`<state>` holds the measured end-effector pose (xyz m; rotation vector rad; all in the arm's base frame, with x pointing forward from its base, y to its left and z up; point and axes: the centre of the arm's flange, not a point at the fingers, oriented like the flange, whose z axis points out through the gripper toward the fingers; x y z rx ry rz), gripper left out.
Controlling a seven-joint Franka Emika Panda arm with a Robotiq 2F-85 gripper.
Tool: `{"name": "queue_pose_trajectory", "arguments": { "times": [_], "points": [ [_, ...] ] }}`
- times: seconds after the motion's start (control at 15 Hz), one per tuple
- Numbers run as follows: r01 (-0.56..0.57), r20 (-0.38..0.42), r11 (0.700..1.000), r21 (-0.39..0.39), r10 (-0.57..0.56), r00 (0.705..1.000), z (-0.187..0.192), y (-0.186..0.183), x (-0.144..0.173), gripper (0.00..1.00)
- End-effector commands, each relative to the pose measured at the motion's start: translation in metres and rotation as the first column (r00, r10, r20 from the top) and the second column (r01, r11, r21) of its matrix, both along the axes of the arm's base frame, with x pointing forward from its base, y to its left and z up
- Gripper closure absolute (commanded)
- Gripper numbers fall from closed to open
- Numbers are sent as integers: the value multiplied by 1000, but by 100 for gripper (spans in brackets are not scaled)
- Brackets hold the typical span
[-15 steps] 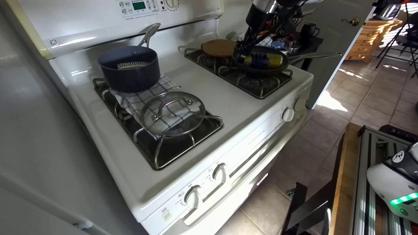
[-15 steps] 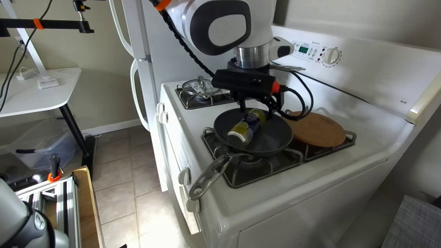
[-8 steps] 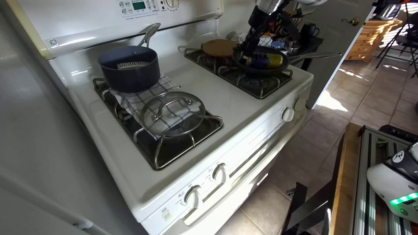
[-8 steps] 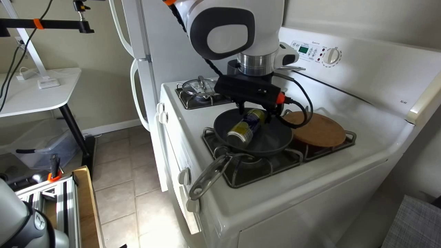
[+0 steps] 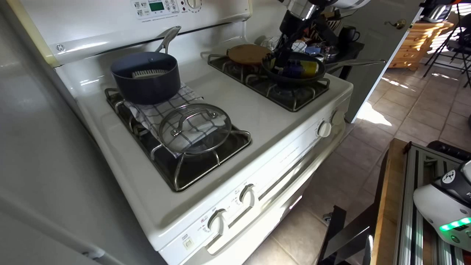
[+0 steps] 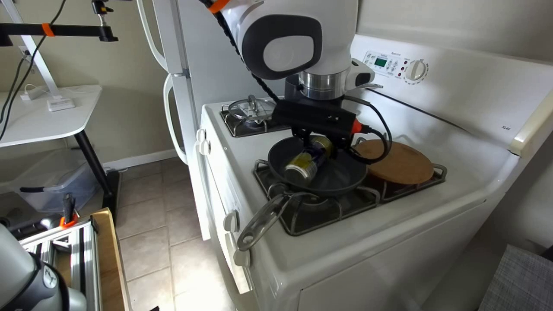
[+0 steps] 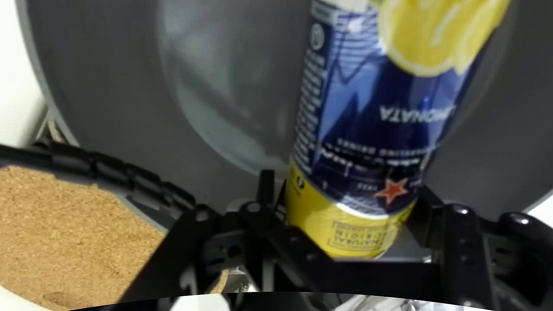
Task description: Move the can to the wooden mat on the top right stove plate
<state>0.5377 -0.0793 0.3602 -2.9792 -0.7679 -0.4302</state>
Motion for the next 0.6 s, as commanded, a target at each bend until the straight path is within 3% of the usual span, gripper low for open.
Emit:
{"name": "queue_pose_trajectory", "arguments": {
  "times": [0.0, 0.53],
  "points": [
    [-2, -15, 1000, -23, 2, 1000, 3, -5, 3, 61],
    [67, 124, 997, 48, -73, 990, 64, -12, 2, 64]
  ]
}}
